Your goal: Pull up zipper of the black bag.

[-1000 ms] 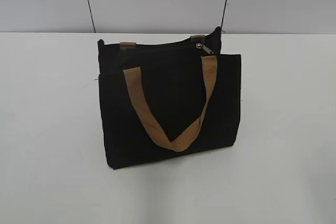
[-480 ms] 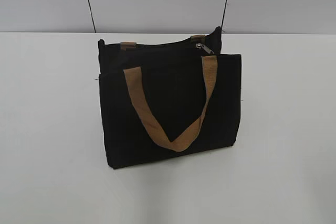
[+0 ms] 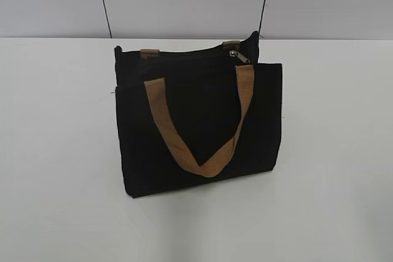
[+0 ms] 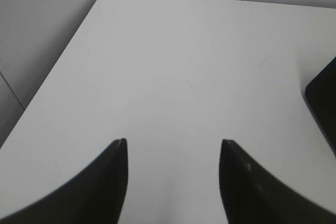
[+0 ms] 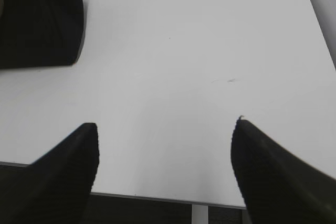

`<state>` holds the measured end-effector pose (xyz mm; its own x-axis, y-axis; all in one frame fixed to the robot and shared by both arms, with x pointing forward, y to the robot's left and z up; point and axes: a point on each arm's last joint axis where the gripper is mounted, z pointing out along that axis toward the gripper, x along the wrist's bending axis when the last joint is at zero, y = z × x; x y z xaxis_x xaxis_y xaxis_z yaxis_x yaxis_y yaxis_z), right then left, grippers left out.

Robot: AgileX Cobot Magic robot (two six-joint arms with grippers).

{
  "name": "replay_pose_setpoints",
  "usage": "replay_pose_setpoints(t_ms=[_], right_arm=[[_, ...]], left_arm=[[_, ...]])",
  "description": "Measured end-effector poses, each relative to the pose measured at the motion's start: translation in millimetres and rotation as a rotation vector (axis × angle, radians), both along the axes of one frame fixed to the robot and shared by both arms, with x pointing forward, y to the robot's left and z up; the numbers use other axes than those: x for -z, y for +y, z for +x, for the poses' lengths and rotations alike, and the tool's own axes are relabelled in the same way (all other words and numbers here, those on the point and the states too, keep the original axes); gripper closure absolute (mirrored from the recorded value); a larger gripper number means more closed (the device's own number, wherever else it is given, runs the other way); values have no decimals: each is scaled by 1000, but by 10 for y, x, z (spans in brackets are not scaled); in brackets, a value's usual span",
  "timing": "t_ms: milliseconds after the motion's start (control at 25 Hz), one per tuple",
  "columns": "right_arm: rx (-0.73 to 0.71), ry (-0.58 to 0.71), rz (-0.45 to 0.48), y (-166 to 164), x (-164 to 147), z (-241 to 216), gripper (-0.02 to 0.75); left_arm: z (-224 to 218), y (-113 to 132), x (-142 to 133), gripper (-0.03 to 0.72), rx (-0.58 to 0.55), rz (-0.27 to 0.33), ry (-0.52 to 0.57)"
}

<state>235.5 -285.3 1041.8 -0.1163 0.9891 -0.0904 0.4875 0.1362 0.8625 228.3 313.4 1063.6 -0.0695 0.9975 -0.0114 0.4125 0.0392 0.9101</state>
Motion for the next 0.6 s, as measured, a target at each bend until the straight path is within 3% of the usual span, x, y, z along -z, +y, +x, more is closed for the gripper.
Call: replay_pose_setpoints(t_ms=[120,320,600], right_arm=[[0,0,0,0,0,0,142],[0,0,0,0,0,0,142],[0,0,0,0,0,0,142]], left_arm=[[0,-16,2,276,13,-13,1],[-2,-106,8,302,128,-2,8],[-3,-119,8,323,146,4,8]])
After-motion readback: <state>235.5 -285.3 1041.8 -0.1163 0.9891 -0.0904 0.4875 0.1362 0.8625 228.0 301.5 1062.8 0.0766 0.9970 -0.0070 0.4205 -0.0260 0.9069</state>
